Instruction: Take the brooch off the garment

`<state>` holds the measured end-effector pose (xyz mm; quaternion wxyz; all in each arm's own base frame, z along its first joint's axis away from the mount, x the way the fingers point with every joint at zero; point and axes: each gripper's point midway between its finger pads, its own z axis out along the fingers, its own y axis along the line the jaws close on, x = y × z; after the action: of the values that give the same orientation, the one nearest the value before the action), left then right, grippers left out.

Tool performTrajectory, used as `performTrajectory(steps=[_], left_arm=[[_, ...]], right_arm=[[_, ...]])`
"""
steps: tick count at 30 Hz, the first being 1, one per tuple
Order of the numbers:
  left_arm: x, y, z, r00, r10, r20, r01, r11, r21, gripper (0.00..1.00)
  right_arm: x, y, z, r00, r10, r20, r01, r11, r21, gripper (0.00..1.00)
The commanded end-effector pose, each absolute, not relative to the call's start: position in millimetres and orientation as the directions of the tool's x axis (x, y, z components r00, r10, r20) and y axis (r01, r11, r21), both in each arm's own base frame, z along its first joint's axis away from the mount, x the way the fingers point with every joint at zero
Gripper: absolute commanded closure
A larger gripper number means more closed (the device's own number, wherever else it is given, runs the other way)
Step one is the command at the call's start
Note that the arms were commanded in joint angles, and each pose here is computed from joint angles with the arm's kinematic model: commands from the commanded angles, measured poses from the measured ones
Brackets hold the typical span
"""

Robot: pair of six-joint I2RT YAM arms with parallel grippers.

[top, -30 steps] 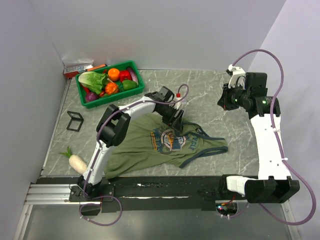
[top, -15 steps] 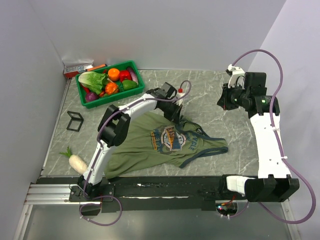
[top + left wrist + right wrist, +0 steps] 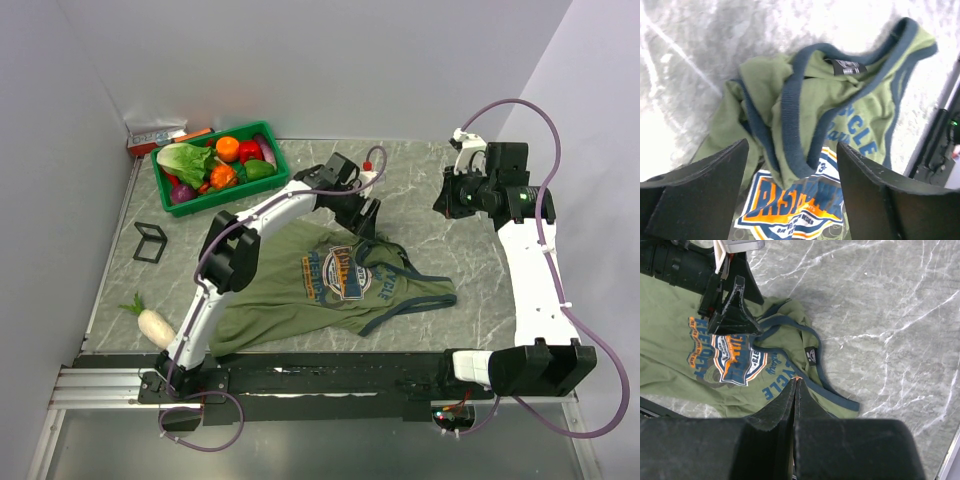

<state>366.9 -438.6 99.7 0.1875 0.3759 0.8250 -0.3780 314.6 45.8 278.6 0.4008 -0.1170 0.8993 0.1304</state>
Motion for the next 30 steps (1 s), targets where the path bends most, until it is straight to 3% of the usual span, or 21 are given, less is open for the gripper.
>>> performTrajectory(steps=[1,6,10,20,27,29,30], left_arm=[[385.8,-427.7,132.8,-0.607,0.437,-0.663,0.782,0.478,-0.401,0.22],[367.9,-399.2,150.7,-0.597,0.403,-0.693,0.785,0.469,-0.404,0.21],[337.7,-393.3,132.2,-0.685,0.441,-0.579,0.727,0.461,-0.509,0.29],[338.7,-418.7,90.4,-0.705,0.470,-0.532,0.707,0.528,-0.470,0.23],[341.6,-428.9,68.5,-0.691,0.502,-0.520,0.722,0.522,-0.455,0.35],[339.2,-431.6,69.0,-0.686,0.508,-0.521,0.727,0.508,-0.462,0.42],[338.5,-433.8,71.3,-0.681,0.509,-0.526,0.732,0.501,-0.463,0.52]], right_arm=[[321.0,41.9,292.6,-0.617,-0.099,-0.780,-0.308,0.943,0.123,1.00],[319.3,43.4,289.1,-0.623,-0.095,-0.776,-0.311,0.941,0.135,1.00],[321.8,44.0,288.4,-0.625,-0.090,-0.776,-0.310,0.940,0.141,1.00],[328.8,44.1,290.5,-0.626,-0.092,-0.775,-0.315,0.938,0.143,1.00],[323.6,43.9,284.4,-0.632,-0.091,-0.769,-0.310,0.940,0.143,1.00],[323.0,43.4,283.1,-0.635,-0.090,-0.767,-0.308,0.940,0.144,1.00],[322.8,43.2,283.5,-0.634,-0.090,-0.768,-0.307,0.941,0.143,1.00]])
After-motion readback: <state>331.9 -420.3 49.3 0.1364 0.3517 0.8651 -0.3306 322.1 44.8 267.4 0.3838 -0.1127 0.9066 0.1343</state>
